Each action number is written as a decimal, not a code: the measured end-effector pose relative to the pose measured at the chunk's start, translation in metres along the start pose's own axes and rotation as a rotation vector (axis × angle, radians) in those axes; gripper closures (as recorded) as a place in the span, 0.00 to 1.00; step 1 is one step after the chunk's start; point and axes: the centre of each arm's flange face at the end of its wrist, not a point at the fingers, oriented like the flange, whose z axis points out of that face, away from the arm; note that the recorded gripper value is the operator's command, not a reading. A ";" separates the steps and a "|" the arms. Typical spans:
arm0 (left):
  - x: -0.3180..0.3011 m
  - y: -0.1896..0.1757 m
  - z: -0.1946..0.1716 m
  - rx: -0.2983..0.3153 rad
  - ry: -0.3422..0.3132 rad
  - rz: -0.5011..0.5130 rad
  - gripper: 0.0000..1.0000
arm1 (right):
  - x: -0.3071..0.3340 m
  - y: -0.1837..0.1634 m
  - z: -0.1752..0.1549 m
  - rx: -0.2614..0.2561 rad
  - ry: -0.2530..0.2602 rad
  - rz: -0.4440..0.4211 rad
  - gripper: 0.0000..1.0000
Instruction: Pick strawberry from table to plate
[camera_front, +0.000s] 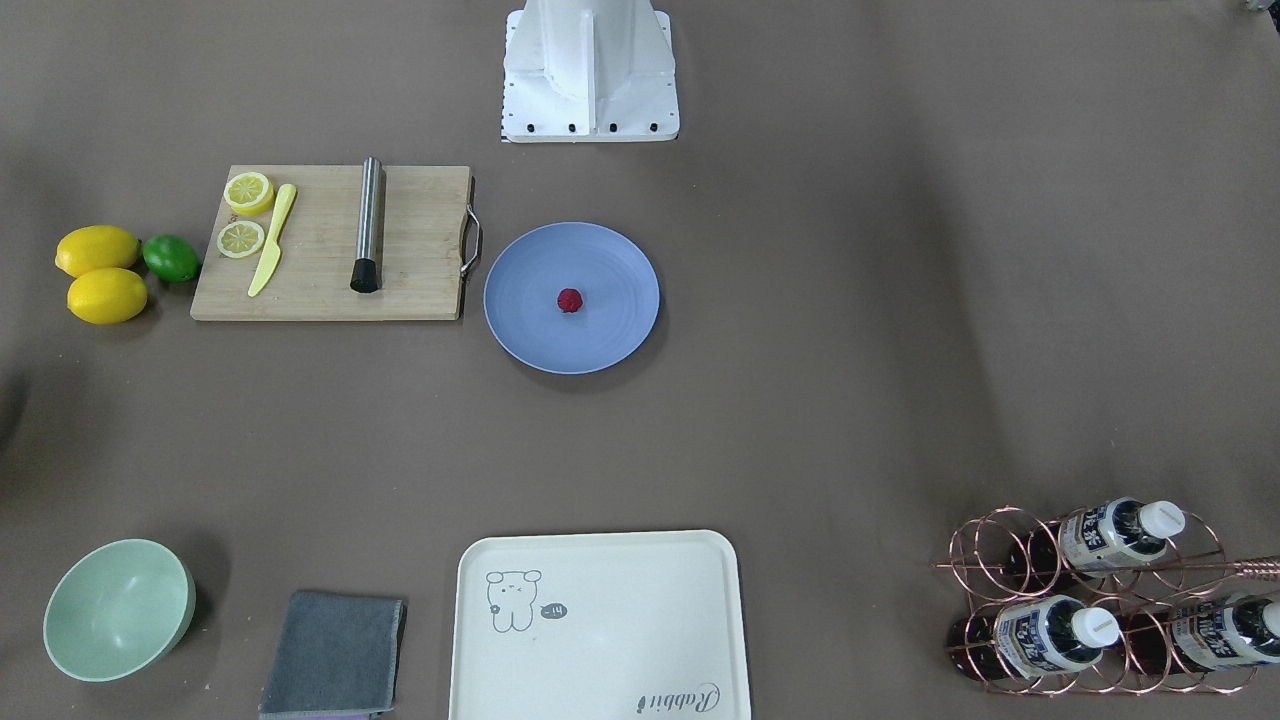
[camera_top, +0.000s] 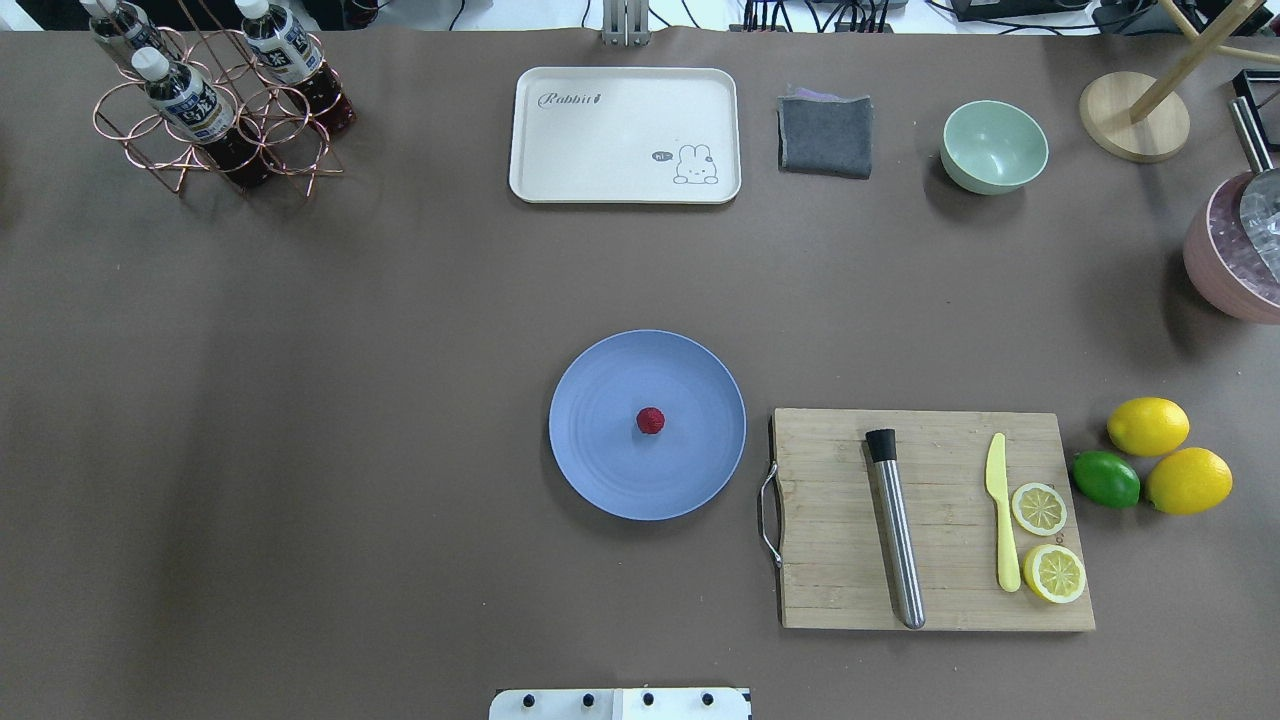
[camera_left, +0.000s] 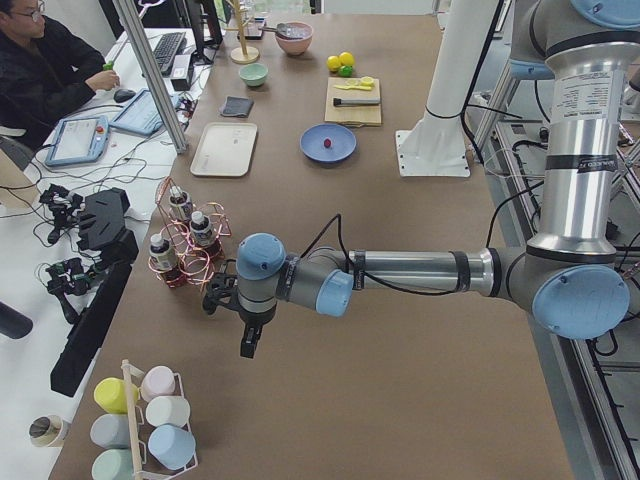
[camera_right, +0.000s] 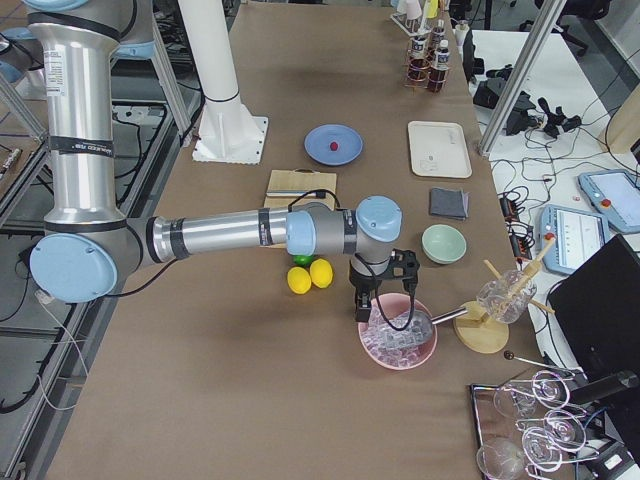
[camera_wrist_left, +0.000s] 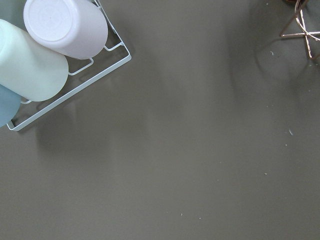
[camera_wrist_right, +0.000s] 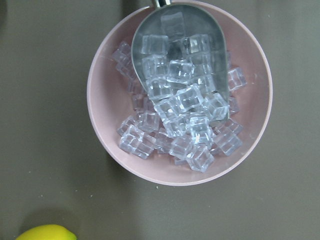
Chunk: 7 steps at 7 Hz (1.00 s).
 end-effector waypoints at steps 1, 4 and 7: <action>-0.001 0.001 0.001 -0.002 0.000 -0.001 0.02 | 0.019 0.002 0.000 0.000 -0.010 -0.003 0.00; 0.010 -0.007 -0.006 -0.001 0.039 -0.004 0.02 | 0.033 0.003 -0.001 0.002 -0.015 -0.003 0.00; 0.035 -0.032 -0.025 0.004 0.054 0.007 0.02 | 0.033 0.003 -0.001 0.001 -0.016 0.002 0.00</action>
